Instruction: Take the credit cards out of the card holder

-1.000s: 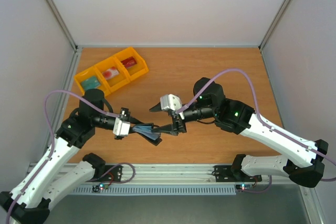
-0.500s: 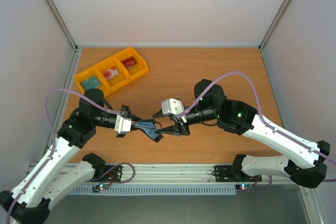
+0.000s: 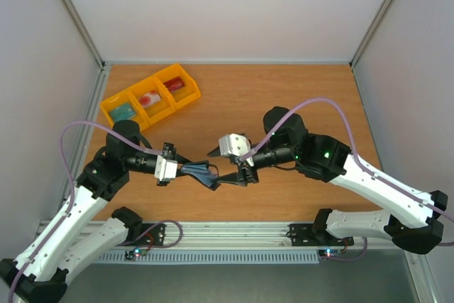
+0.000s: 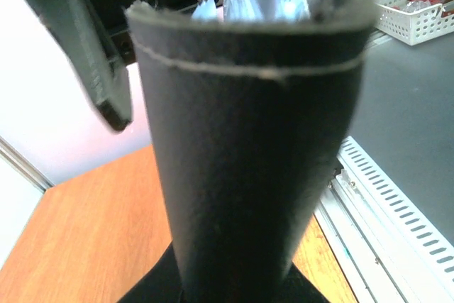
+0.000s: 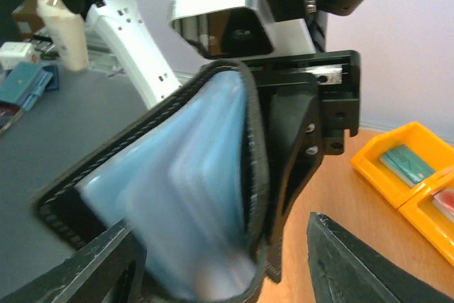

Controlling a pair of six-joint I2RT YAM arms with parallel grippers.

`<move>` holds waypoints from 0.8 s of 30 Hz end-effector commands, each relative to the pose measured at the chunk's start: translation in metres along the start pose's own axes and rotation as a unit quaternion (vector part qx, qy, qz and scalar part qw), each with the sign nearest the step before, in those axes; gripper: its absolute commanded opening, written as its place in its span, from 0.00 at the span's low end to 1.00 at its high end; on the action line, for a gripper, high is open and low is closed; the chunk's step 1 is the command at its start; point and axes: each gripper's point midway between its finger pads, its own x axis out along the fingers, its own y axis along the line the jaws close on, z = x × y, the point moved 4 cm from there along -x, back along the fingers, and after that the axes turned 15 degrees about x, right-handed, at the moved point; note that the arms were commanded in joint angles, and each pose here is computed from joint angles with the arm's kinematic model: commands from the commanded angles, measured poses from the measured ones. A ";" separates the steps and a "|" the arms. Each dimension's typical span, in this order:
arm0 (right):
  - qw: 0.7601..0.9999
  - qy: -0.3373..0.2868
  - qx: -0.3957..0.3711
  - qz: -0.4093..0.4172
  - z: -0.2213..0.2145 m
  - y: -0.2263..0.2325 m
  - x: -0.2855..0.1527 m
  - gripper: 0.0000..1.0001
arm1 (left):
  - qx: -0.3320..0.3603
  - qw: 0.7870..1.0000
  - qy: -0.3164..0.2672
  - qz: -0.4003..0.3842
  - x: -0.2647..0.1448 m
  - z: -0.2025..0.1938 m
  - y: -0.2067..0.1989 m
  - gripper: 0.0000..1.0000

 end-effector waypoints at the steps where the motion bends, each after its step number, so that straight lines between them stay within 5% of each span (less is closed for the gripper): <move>1: 0.999 0.007 -0.035 0.022 0.007 0.025 -0.030 0.63 | 0.029 1.000 -0.007 0.004 -0.001 0.003 -0.001 0.00; 10: 0.995 -0.055 -0.037 -0.075 0.028 -0.005 -0.026 0.58 | 0.052 0.999 -0.012 0.010 0.000 0.001 -0.001 0.00; 24: 0.999 0.016 -0.009 0.035 0.004 0.014 -0.007 0.75 | 0.047 0.999 -0.011 0.012 -0.001 0.004 0.002 0.00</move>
